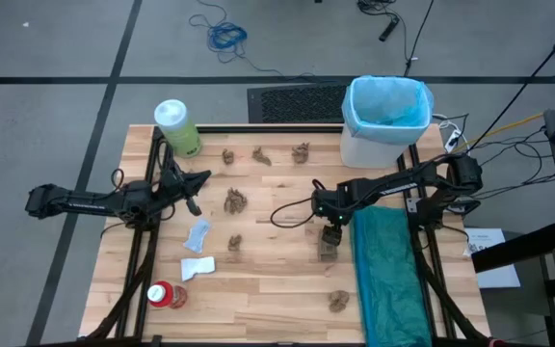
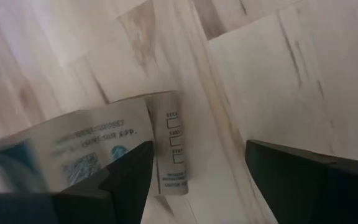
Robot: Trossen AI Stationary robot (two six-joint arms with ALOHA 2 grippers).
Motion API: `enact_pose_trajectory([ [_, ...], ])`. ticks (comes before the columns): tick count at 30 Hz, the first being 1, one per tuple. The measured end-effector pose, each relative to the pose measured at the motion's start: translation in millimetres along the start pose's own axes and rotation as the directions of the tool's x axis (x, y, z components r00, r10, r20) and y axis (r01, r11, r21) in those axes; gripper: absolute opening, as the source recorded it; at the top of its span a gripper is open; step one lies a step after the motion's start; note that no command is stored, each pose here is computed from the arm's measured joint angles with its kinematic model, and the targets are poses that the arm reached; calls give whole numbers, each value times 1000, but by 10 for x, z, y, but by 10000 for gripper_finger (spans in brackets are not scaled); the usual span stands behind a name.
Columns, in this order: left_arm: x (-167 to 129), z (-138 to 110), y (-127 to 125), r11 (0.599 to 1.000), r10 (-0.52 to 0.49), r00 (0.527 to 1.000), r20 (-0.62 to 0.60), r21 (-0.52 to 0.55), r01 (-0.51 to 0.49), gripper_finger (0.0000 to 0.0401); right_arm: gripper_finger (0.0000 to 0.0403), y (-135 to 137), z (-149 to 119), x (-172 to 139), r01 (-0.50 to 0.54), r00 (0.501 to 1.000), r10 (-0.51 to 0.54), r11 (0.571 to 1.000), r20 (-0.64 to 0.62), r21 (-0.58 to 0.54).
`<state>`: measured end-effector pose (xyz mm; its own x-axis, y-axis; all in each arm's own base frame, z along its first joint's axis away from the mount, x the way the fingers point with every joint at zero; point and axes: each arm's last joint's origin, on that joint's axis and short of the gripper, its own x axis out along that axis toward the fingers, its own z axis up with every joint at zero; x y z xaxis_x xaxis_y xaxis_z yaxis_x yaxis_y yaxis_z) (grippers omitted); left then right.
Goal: Place trash/remove bag and relplace
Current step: Put the brown paper trash into the trash bin
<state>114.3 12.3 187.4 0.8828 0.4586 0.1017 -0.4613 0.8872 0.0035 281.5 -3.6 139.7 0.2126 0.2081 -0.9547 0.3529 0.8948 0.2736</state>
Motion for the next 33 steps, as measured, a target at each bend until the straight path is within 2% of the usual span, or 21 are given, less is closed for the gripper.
enact_pose_trajectory([
  [6, 0, -19, -1, 1000, -1, 1000, -19, 9, 1, 0, 237, 3, 21, 62, -38, 999, 38, 999, -14, -14],
  [11, 0, -20, -1, 1000, -1, 1000, -20, 9, 2, 0, 199, 22, 28, 15, -64, 998, 64, 998, 11, -12],
  [16, 0, -20, -1, 1000, -1, 1000, -20, 7, 1, 0, 128, 47, 29, 17, -95, 995, 96, 995, 11, -21],
  [21, 0, -20, -1, 1000, -1, 1000, -20, 7, 1, 0, 22, 50, 25, 22, -89, 996, 90, 995, 11, -40],
  [22, 0, -21, -1, 1000, -1, 1000, -20, 8, 2, 0, 12, 52, 25, 22, -87, 996, 88, 995, 12, -47],
  [27, 0, -20, -1, 1000, -1, 1000, -20, 8, 1, 0, 2, 127, 42, -3, -55, 998, 57, 996, 28, -74],
  [33, 0, -17, -1, 1000, -1, 1000, -17, 6, 1, 0, 0, 354, 165, -206, 54, 996, -43, 987, 77, -153],
])
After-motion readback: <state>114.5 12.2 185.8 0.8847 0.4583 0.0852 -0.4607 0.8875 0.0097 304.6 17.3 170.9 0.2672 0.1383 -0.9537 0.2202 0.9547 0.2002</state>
